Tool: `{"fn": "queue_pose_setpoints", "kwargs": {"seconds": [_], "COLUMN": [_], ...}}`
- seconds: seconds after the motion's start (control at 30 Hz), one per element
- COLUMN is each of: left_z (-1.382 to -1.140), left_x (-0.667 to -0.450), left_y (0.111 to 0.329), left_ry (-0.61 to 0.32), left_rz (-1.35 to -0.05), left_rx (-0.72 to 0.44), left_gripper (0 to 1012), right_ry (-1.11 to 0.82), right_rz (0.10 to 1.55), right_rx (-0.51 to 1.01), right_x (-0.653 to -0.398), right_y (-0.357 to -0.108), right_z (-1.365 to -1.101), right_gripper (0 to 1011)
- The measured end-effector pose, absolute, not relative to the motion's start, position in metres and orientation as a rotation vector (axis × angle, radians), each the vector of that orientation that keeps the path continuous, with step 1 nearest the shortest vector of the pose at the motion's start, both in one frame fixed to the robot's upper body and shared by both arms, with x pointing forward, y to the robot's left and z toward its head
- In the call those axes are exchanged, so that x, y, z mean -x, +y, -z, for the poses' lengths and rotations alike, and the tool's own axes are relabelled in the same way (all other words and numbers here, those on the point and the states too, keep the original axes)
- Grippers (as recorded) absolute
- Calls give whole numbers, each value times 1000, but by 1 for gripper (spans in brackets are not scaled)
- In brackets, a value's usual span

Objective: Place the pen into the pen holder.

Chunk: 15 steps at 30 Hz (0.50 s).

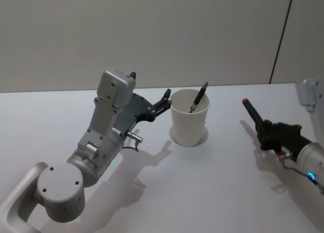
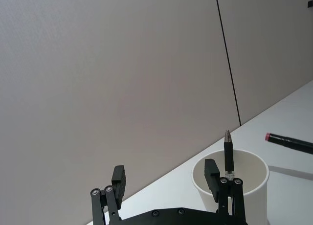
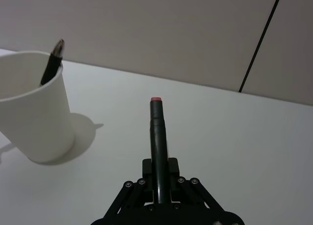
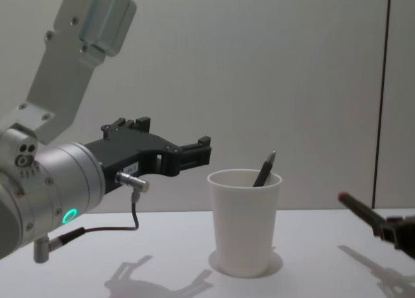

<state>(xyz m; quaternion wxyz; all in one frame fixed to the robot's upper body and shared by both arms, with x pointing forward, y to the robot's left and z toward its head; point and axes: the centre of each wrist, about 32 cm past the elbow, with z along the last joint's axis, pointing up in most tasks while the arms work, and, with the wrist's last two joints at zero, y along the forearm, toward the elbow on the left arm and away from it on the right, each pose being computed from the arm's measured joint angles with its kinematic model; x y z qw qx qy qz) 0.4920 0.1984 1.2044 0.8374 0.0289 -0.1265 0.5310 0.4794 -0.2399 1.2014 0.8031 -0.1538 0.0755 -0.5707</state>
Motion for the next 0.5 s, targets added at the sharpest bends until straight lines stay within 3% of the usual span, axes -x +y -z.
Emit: {"fn": "queue_pose_setpoints", "kwargs": {"seconds": [0.5], "left_z": [-1204], "left_x": [-492], "left_y": [198], "left_ry": [-268], "left_rz": [-1124], "left_rx": [-61], "left_gripper": [1001], "right_ry": [-3], "right_rz": [1213], "right_rx": [135], "right_x": [-477], "right_y": [-236], "right_z": [-1209], "right_gripper": [172]}}
